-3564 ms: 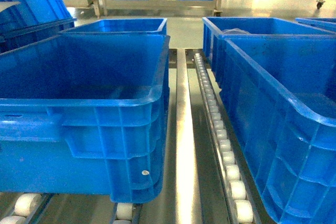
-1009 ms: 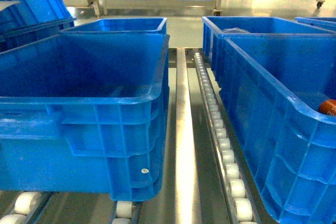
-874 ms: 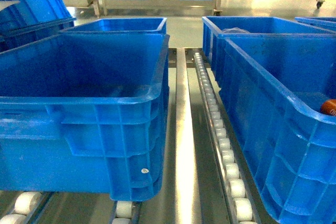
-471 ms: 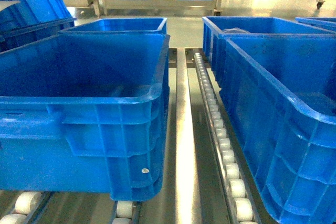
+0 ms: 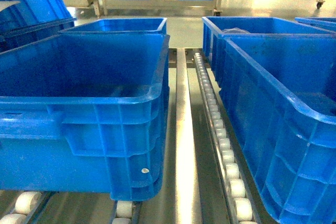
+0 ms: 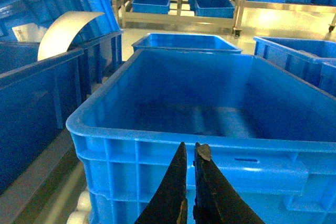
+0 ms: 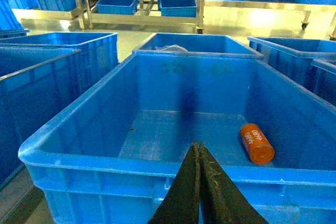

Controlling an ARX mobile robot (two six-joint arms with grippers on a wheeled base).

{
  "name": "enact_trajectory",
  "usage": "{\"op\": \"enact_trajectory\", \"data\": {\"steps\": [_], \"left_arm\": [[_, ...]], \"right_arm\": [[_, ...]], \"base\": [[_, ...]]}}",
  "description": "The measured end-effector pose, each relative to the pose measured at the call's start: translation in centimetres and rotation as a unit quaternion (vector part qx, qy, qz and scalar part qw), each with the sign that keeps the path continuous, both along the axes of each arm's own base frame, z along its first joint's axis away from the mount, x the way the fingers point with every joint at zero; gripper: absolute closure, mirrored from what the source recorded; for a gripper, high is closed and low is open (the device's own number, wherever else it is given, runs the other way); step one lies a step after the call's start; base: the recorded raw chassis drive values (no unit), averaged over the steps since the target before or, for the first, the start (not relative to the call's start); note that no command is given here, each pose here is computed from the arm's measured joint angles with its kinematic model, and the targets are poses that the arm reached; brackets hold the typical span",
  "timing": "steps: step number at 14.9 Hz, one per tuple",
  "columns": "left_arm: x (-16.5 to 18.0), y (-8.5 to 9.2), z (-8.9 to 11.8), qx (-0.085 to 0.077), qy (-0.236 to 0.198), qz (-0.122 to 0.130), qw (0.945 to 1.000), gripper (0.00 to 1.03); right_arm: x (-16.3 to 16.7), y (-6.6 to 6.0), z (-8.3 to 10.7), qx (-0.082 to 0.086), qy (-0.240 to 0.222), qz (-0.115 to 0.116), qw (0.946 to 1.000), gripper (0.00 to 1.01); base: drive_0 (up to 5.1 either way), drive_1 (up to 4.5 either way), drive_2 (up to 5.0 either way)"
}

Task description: Sort blue parts and orange caps into right shelf containers

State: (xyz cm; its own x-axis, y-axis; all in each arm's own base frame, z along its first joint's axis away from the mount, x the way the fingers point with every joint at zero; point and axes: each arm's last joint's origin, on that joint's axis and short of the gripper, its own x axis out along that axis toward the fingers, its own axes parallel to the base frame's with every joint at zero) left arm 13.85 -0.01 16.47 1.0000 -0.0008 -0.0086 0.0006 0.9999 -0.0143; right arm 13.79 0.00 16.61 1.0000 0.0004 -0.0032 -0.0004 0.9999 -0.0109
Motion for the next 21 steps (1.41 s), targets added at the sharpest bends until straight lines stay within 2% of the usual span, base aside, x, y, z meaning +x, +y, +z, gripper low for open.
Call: {"op": "enact_trajectory", "data": {"steps": [14,16,17,18,21], "left_arm": [[-3.0,0.0,0.5,0.000,-0.010,0.000,1.0000,1.01],[-3.9,0.0,-0.2,0.000,0.018,0.001,0.9998,1.01],[-4.1,0.0,0.4,0.000,-0.013,0.000,0.9999,1.01],[-4.1,0.0,0.0,0.000,0.002,0.000,1.0000,1.01],[-4.1,0.0,0.1,0.000,-0.002,0.000,1.0000,1.01]], "right_arm": [[-3.0,0.0,0.4,0.000,-0.009,0.000,1.0000,0.99],[-4.0,0.0,-0.1,0.000,0.008,-0.001,1.0000,0.99],[-4.1,0.0,0.4,0.000,-0.015,-0.001,0.9999,0.99],[-4.1,0.0,0.0,0.001,0.003,-0.001,1.0000,0.99],[-4.1,0.0,0.1,0.001,-0.003,0.000,1.0000,0.99]], "base": [[0.0,0.00,0.0],[0.0,0.00,0.0],[0.0,0.00,0.0],[0.0,0.00,0.0],[0.0,0.00,0.0]]}}
